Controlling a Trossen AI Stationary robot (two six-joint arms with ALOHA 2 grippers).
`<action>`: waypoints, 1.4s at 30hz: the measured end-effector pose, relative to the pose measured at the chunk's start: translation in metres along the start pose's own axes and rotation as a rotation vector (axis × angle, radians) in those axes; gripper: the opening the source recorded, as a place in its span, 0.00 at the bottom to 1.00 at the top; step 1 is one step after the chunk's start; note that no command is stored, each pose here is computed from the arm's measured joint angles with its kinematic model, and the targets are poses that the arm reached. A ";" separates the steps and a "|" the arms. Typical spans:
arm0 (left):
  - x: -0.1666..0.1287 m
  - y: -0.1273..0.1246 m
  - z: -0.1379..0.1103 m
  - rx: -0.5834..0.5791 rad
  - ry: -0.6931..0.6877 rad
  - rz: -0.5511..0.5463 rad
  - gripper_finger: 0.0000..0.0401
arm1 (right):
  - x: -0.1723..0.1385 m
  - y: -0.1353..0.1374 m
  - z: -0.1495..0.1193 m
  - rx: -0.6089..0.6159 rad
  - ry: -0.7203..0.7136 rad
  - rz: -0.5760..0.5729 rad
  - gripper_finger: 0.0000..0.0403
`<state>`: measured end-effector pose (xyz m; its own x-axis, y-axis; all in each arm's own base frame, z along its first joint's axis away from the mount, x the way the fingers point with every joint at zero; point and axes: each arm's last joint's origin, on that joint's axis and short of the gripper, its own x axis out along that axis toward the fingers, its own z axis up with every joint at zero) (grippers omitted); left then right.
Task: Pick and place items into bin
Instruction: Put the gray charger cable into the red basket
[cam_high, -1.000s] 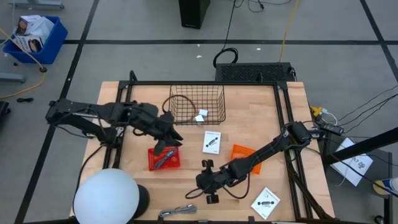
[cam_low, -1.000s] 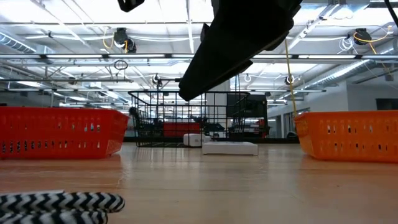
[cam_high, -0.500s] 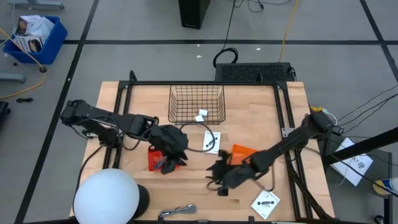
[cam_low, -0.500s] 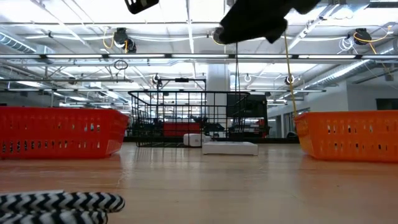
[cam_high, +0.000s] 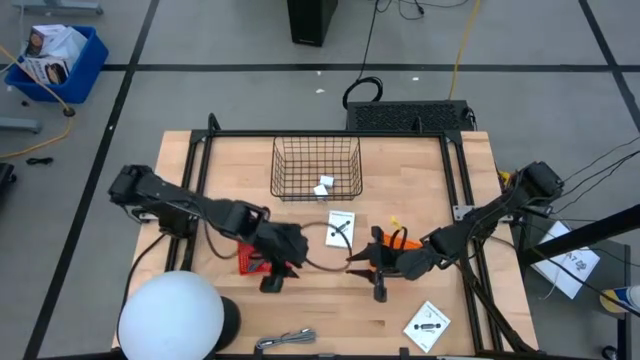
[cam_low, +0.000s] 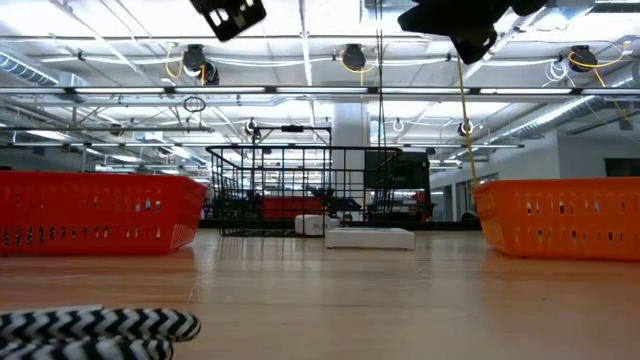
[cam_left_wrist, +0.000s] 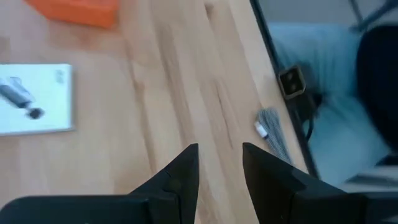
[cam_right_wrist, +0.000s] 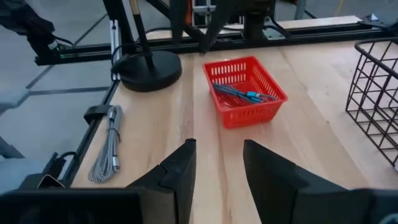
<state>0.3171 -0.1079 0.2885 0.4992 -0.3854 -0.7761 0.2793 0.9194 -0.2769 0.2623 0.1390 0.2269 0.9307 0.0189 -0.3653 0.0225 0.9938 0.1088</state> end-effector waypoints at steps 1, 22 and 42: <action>0.009 -0.001 -0.001 0.014 0.017 -0.002 0.32 | 0.000 0.000 -0.001 -0.008 0.004 -0.002 0.31; 0.072 -0.051 -0.021 0.178 0.143 -0.127 0.32 | 0.000 -0.001 -0.004 0.006 0.014 -0.003 0.31; 0.124 -0.047 -0.032 0.229 0.207 -0.192 0.44 | 0.000 -0.004 -0.012 0.031 0.009 0.000 0.31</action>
<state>0.3396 -0.1961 0.1870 0.2501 -0.5038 -0.8268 0.5401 0.7813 -0.3127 0.2580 0.1366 0.2150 0.9273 0.0197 -0.3737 0.0343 0.9899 0.1373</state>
